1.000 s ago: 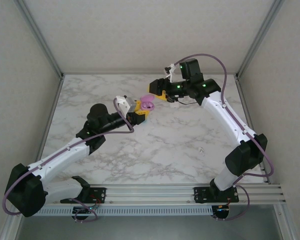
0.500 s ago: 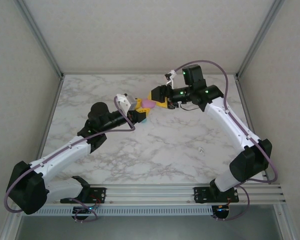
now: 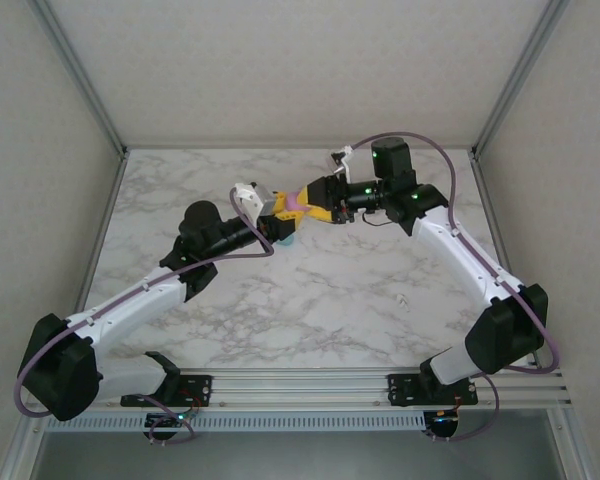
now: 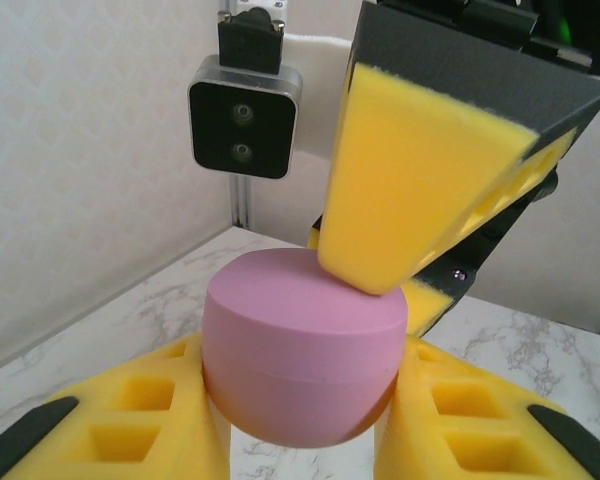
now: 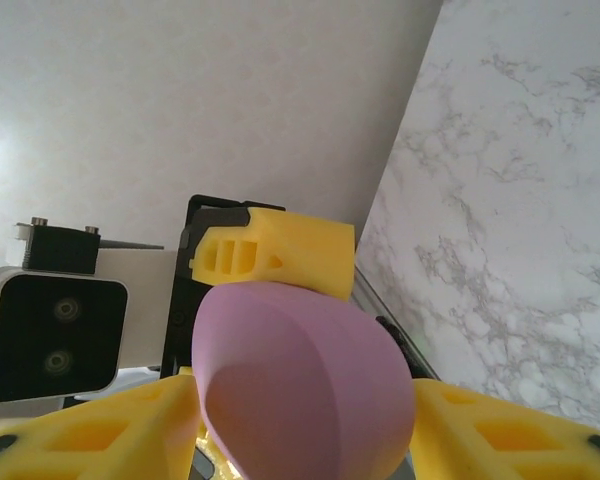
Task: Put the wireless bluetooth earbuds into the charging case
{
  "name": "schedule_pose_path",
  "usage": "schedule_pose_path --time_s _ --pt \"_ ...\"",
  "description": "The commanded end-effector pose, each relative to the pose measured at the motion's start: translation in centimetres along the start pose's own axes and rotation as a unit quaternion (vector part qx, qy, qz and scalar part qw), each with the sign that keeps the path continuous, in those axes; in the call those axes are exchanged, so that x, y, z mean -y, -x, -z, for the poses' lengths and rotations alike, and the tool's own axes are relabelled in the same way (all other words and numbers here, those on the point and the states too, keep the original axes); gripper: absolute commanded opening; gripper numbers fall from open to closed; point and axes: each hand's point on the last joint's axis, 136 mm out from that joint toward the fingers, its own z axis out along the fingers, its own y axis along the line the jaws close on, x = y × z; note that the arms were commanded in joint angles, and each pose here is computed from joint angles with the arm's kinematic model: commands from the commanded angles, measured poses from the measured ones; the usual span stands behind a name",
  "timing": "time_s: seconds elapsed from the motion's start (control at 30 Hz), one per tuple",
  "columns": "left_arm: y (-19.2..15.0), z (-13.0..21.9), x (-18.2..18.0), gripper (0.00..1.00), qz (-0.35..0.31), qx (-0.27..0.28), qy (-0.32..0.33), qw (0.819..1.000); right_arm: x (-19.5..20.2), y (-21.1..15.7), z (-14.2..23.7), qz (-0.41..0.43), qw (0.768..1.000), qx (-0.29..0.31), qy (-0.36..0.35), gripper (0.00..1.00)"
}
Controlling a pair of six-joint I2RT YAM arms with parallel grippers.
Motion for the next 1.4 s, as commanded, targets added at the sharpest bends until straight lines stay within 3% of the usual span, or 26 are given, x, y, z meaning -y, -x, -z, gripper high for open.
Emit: schedule_pose_path --time_s 0.0,0.13,0.47,0.7,1.03,1.37 --pt "2.7 -0.2 0.7 0.25 -0.010 0.039 -0.017 0.999 -0.8 0.3 0.1 0.001 0.999 0.001 0.033 0.55" --pt "2.5 -0.1 0.8 0.25 -0.011 0.035 -0.022 0.999 -0.4 0.8 0.2 -0.016 0.999 0.012 0.045 0.54" --pt "2.1 -0.1 1.0 0.26 -0.014 0.027 -0.027 0.999 -0.3 1.0 0.3 -0.025 0.998 0.019 0.062 0.38" --pt "1.5 -0.1 0.7 0.33 -0.013 0.020 -0.017 1.000 0.3 1.4 0.3 -0.021 0.998 0.040 0.050 0.21" --pt "0.1 0.3 0.1 0.52 -0.016 -0.006 0.006 1.000 0.8 2.6 1.1 -0.023 0.994 0.102 0.034 0.18" --pt "-1.3 1.7 -0.7 0.57 -0.018 -0.019 0.051 0.998 4.1 4.3 1.7 -0.053 0.985 0.163 0.001 0.18"
